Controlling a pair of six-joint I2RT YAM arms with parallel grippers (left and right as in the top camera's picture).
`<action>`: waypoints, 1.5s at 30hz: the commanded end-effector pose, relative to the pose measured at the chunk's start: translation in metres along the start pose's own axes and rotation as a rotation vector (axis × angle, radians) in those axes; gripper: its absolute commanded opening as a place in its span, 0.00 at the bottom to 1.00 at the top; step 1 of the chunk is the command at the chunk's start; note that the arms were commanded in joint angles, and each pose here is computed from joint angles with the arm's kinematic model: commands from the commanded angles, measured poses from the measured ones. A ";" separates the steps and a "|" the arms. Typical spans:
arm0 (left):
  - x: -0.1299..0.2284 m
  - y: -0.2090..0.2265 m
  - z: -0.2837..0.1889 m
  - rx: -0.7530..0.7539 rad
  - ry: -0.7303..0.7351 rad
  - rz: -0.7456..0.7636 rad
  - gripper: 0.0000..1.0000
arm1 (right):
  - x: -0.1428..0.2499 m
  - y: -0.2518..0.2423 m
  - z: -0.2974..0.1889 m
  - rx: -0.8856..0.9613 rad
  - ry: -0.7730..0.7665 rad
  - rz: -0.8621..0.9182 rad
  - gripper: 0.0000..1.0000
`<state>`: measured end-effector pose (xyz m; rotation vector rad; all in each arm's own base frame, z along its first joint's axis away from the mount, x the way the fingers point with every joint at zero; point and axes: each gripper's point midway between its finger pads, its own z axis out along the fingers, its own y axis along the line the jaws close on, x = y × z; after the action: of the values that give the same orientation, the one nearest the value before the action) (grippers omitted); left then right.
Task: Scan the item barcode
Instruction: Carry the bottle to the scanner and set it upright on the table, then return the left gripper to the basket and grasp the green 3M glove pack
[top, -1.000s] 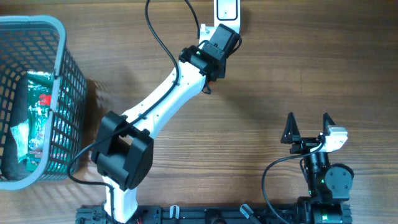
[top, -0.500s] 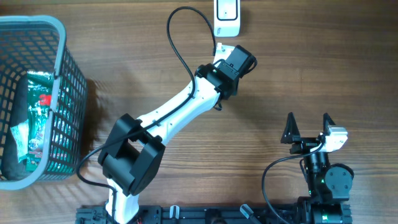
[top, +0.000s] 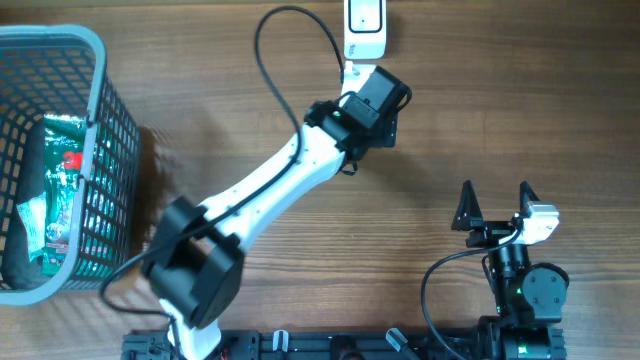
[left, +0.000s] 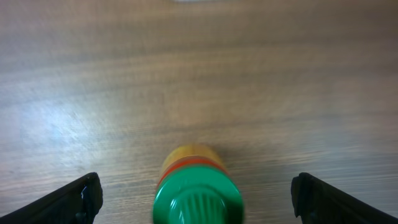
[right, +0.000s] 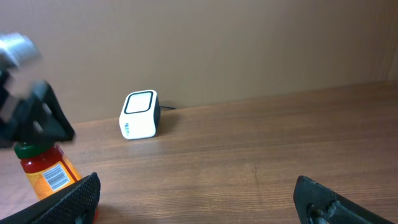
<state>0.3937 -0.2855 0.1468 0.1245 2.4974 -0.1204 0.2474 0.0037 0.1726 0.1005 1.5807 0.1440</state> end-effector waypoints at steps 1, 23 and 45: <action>-0.030 0.003 -0.053 0.062 -0.105 -0.037 1.00 | 0.000 0.002 0.000 -0.010 0.000 -0.014 1.00; -0.064 0.371 -0.316 -0.497 -0.647 -0.744 1.00 | 0.000 0.002 0.000 -0.010 0.000 -0.014 1.00; 0.084 0.514 -0.149 -0.441 0.247 -0.544 1.00 | 0.000 0.002 0.000 -0.010 0.000 -0.014 1.00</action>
<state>0.3019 0.2449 0.2267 -0.9694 2.4471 0.2376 0.2474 0.0037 0.1726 0.1008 1.5807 0.1437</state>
